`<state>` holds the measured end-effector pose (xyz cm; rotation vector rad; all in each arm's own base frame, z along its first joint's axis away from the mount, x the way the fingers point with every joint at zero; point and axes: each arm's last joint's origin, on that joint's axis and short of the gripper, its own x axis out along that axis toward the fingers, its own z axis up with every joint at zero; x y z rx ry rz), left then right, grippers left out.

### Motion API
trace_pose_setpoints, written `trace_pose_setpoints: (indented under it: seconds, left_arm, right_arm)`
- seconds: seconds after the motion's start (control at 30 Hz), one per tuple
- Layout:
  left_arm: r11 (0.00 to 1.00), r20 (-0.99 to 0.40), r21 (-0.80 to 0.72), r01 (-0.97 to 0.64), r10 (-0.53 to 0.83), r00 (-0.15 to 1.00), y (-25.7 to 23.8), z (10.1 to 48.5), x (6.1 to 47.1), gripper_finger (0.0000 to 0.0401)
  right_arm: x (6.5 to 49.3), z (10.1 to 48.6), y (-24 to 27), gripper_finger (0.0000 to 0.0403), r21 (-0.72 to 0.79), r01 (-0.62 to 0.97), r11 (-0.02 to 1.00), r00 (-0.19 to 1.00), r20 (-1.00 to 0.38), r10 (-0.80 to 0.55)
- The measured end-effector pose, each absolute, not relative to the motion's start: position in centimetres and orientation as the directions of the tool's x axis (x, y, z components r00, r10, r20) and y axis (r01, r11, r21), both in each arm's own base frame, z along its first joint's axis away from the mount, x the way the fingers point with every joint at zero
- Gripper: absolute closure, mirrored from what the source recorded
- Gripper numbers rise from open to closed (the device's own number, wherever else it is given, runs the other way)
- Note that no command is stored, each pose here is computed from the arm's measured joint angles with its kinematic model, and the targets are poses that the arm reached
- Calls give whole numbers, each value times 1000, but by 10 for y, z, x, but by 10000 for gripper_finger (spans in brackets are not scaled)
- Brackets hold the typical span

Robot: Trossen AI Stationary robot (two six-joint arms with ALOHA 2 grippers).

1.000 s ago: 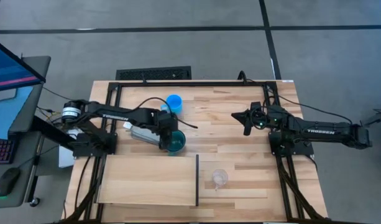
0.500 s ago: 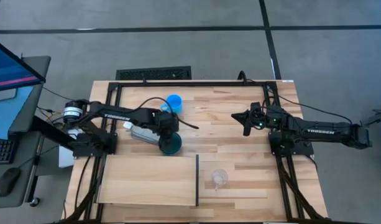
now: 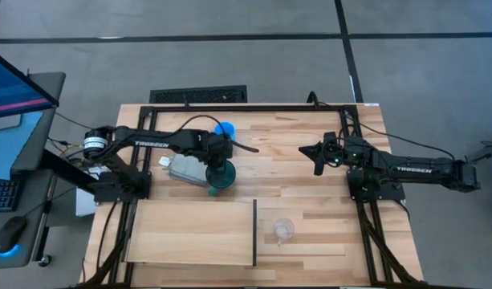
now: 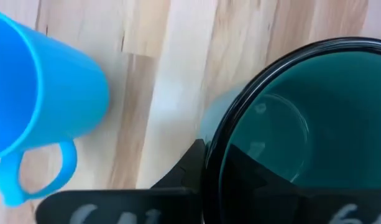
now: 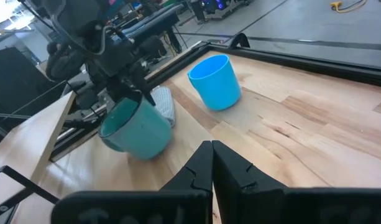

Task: Stack small to large cups/mugs on shelf
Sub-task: Put the green mug on the shelf

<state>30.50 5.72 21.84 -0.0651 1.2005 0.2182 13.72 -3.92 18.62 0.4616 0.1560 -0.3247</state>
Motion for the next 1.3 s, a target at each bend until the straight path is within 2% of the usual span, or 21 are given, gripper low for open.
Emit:
trace_pose_setpoints:
  seconds: [0.13, 0.37, 0.63, 0.83, 0.97, 1.1, 1.3]
  left_arm:
    - [973, -937, 63, -220, 134, 324, 65, 228, 304, 386]
    - [960, -920, 66, -274, 164, 356, 80, 253, 308, 387]
    - [948, -896, 59, -314, 189, 401, 91, 309, 309, 387]
    - [902, -871, -25, -432, 192, 452, 90, 355, 305, 387]
    - [891, -870, -109, -441, 129, 477, 78, 371, 303, 387]
    - [884, -891, -187, -428, 30, 453, 56, 375, 301, 387]
    - [872, -893, -229, -433, -12, 449, 13, 378, 304, 387]
  right_arm:
    - [137, 186, -39, 376, 411, 341, 845, 937, -220, -271]
    - [137, 186, -39, 376, 410, 342, 845, 937, -222, -271]
    - [137, 186, -39, 376, 410, 343, 845, 936, -223, -271]
    - [137, 186, -39, 376, 410, 343, 845, 936, -224, -271]
    - [137, 186, -39, 376, 410, 343, 845, 936, -223, -271]
    - [137, 186, -39, 376, 410, 343, 845, 936, -223, -271]
    - [137, 186, -39, 376, 410, 343, 845, 936, -224, -271]
